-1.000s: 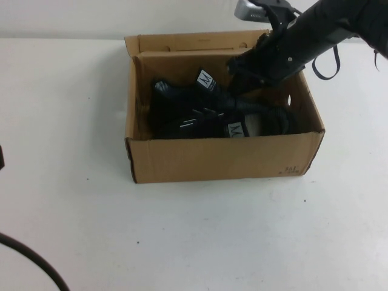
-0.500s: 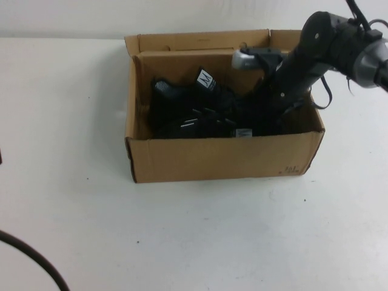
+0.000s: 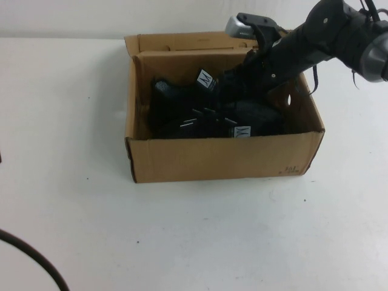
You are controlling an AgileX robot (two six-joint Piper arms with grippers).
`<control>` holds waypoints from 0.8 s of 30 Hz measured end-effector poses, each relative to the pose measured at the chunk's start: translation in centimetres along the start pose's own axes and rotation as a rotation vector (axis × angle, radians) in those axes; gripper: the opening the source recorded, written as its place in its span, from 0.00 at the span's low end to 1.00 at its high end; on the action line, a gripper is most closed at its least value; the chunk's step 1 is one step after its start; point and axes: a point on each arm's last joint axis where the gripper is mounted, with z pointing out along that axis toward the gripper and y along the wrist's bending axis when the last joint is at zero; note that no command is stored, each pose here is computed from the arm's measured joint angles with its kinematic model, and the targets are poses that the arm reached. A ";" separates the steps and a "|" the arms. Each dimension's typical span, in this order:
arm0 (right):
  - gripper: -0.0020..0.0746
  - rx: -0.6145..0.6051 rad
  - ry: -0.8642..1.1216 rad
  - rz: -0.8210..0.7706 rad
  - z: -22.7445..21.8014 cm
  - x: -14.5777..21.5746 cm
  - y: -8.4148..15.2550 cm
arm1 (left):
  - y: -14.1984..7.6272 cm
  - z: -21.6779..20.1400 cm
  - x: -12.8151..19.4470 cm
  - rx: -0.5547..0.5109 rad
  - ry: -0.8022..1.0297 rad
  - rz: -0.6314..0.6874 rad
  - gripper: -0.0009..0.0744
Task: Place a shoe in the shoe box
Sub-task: Place the shoe in the shoe box
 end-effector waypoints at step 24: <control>0.01 0.056 -0.245 -0.208 -10.9 -2.2 5.6 | 0.3 0.8 -0.2 0.029 -0.001 0.041 0.01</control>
